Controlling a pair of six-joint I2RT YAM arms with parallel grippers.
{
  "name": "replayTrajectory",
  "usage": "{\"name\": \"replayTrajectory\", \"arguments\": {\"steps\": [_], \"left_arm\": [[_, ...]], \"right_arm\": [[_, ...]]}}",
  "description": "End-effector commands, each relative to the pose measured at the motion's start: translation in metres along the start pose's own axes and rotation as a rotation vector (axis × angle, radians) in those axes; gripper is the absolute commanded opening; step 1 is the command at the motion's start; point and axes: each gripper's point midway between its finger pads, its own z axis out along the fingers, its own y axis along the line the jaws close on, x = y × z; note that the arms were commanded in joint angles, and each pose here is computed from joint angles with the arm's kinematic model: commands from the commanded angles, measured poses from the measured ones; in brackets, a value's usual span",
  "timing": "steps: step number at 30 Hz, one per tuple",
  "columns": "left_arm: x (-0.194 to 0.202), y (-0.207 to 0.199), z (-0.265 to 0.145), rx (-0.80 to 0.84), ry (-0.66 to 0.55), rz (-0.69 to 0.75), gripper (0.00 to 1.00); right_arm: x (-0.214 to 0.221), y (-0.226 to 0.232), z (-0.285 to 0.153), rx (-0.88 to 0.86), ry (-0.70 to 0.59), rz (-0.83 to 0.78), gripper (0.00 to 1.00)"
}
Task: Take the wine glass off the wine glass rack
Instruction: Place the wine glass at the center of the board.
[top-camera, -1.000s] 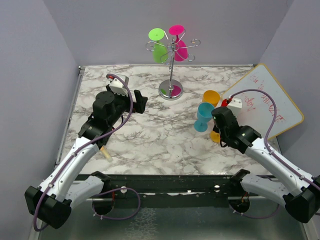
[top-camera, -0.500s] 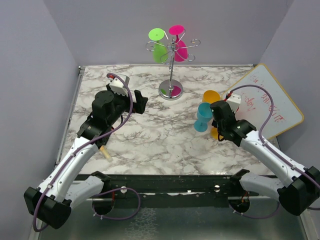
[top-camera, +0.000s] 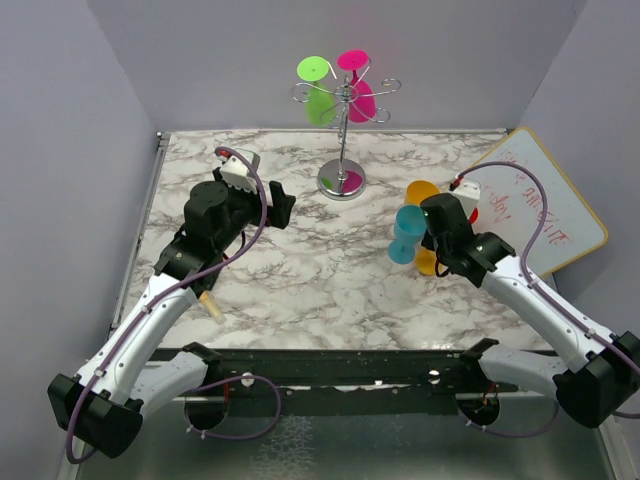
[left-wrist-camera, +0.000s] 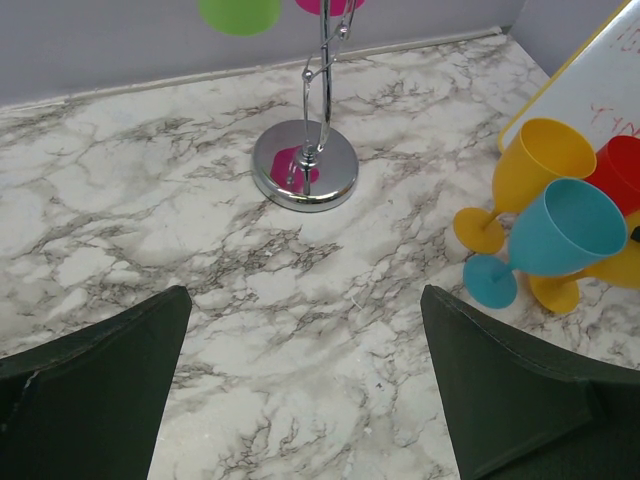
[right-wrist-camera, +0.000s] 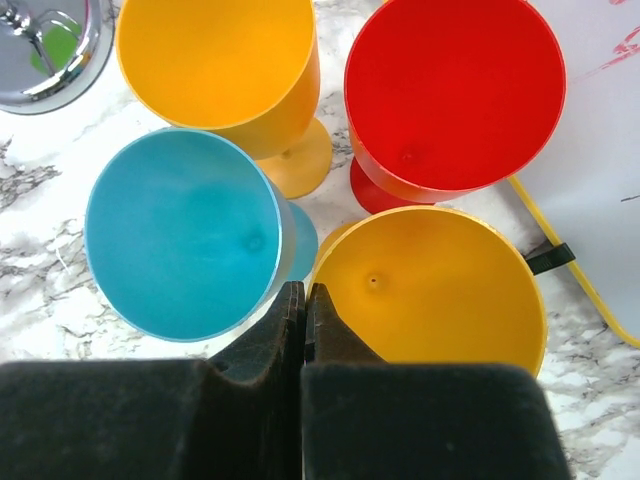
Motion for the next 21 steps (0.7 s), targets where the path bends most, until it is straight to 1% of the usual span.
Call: {"name": "replayTrajectory", "arguments": {"steps": [1, 8, 10, 16, 18, 19, 20, 21], "left_arm": [[-0.011, -0.002, -0.003, 0.014, -0.025, 0.007, 0.99], [-0.009, -0.002, -0.002, 0.014, -0.020, 0.006, 0.99], [-0.008, -0.003, -0.002, 0.019, -0.019, 0.004, 0.99], [-0.009, -0.002, -0.002, 0.015, -0.015, 0.017, 0.99], [-0.011, -0.001, -0.002, 0.013, -0.020, 0.017, 0.99], [-0.011, -0.001, -0.002, 0.013, -0.021, 0.016, 0.99], [-0.011, -0.002, -0.002, 0.014, -0.019, 0.016, 0.99], [-0.011, -0.002, -0.002, 0.015, -0.020, 0.015, 0.99]], "right_arm": [[0.002, -0.002, 0.000, 0.017, 0.040, -0.037, 0.03], [0.010, 0.001, 0.006, 0.008, 0.066, -0.047, 0.03], [0.010, 0.001, 0.009, 0.011, 0.067, -0.051, 0.04], [0.008, 0.000, 0.011, 0.023, 0.065, -0.062, 0.15], [0.006, 0.000, 0.010, 0.025, 0.063, -0.063, 0.19], [0.004, 0.000, 0.009, 0.025, 0.061, -0.062, 0.24], [0.002, 0.000, 0.008, 0.026, 0.058, -0.061, 0.27], [0.000, 0.001, 0.007, 0.025, 0.055, -0.060, 0.29]]}}
